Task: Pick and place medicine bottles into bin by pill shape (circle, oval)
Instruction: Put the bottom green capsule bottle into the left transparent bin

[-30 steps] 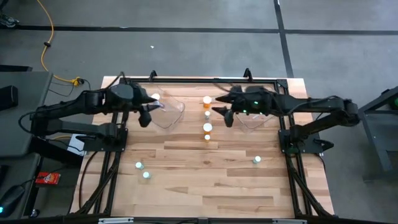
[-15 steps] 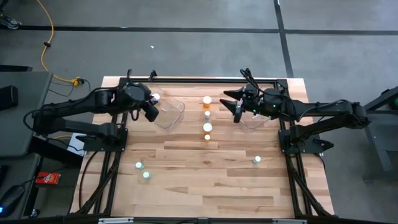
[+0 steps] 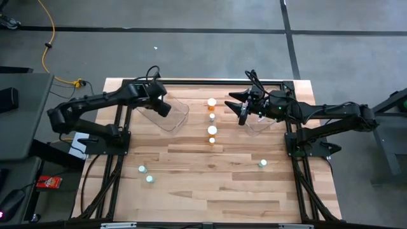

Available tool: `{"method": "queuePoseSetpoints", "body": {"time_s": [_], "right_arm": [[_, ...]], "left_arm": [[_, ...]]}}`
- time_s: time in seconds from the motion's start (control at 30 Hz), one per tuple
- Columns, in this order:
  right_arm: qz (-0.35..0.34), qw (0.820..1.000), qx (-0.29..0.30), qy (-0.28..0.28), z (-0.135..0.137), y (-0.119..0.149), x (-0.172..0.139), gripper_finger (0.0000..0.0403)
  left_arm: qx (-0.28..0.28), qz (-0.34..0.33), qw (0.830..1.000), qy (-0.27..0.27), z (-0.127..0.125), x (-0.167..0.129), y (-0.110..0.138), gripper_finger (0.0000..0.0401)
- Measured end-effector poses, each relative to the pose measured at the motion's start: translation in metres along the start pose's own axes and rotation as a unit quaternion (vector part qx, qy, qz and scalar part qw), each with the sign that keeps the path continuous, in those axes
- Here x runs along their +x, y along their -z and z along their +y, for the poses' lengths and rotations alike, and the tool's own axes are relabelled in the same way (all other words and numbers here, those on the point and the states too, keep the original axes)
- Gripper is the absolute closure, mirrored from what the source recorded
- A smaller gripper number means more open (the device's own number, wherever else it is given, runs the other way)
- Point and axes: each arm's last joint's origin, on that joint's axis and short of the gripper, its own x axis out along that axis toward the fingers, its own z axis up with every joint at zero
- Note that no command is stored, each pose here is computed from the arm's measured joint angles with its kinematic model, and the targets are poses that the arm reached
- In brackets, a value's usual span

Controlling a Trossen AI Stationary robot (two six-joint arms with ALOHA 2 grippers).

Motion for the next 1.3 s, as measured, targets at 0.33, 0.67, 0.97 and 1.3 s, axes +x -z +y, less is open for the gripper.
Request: {"method": "queuePoseSetpoints", "body": {"time_s": [0.33, 0.67, 0.97, 1.3], "right_arm": [[0.002, 1.0, -0.002, 0.003, 0.0, 0.001, 0.0, 0.0174], [-0.003, 1.0, -0.002, 0.023, -0.001, 0.0, 0.0, 0.0174], [-0.003, 1.0, -0.001, 0.023, -0.001, 0.0, 0.0, 0.0174], [-0.003, 1.0, -0.001, 0.023, -0.001, 0.0, 0.0, 0.0174]], "left_arm": [[-0.072, -0.021, 0.997, 0.034, 0.006, 0.021, 0.022, 0.03], [-0.095, -0.027, 0.995, 0.006, 0.008, 0.04, 0.034, 0.03], [-0.093, -0.034, 0.995, -0.007, 0.01, 0.044, 0.037, 0.03], [-0.072, -0.04, 0.996, -0.02, 0.01, 0.044, 0.036, 0.0291]]}}
